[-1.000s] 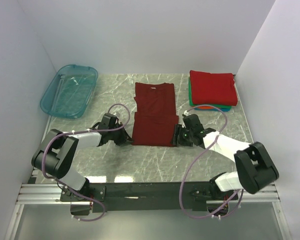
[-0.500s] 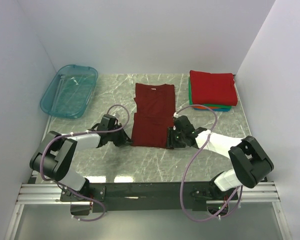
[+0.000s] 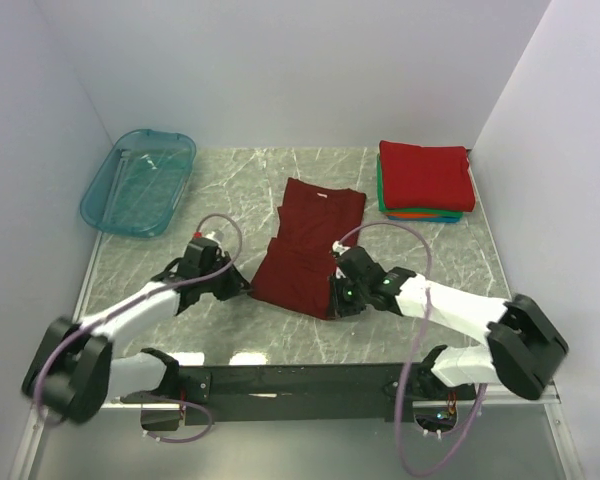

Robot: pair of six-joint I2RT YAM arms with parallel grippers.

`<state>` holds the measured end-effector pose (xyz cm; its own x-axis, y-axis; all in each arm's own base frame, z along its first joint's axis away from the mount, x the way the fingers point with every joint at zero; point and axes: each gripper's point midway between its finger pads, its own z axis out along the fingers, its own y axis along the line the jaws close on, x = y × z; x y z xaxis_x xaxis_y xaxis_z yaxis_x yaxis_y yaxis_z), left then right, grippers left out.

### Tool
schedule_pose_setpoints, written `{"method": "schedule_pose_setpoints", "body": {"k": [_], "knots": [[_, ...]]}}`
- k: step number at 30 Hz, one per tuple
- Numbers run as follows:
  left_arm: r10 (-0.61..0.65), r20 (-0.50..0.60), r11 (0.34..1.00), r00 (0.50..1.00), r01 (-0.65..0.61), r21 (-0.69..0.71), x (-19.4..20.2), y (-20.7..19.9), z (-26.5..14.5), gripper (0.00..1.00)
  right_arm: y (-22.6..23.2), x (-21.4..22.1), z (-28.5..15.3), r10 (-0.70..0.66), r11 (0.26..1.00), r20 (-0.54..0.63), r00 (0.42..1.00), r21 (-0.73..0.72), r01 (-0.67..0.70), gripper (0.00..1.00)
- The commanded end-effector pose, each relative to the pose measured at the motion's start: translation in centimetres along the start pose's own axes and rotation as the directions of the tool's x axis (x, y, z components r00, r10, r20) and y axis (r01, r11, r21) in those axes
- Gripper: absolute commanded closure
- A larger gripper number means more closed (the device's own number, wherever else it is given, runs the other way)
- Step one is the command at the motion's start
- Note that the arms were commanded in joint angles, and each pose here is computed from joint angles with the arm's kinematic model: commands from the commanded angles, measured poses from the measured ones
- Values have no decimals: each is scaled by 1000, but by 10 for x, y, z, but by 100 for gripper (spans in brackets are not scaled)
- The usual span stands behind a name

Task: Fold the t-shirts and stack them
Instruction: Fold the tshirt

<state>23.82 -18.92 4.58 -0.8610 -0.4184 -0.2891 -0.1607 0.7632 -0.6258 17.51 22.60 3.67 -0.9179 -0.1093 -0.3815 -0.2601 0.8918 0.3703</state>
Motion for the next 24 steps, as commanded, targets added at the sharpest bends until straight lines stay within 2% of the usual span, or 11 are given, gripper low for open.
{"method": "schedule_pose_setpoints", "body": {"k": [1,2,5,8,11,15,17,20,24], "knots": [[-6,80,999,997,9,-46,-4,6,-27,99,35,15,-34,-44,986,-46,998,-165,35,90],[-2,137,1000,991,5,-26,-12,0,-40,100,40,18,-42,-54,981,-59,997,-192,41,90],[-12,209,999,978,19,-31,-18,-1,-68,100,65,25,-73,-100,939,-55,993,-334,76,91],[-22,262,1000,965,23,-3,-22,-11,-96,100,92,31,-111,-143,862,-35,989,-496,107,91],[-18,343,999,939,4,41,-34,-26,-128,100,109,36,-137,-170,801,-27,985,-587,122,91],[-3,475,998,880,-24,51,-59,-43,-170,100,125,39,-160,-178,727,-17,984,-676,120,94],[2,500,998,866,-31,50,-65,-48,-180,99,132,40,-169,-185,684,1,983,-718,130,95],[5,537,997,844,-43,59,-75,-56,-189,100,134,38,-171,-171,672,17,985,-729,130,95],[19,554,995,832,-69,69,-87,-69,-188,100,122,29,-160,-130,720,28,991,-684,114,97]]}}
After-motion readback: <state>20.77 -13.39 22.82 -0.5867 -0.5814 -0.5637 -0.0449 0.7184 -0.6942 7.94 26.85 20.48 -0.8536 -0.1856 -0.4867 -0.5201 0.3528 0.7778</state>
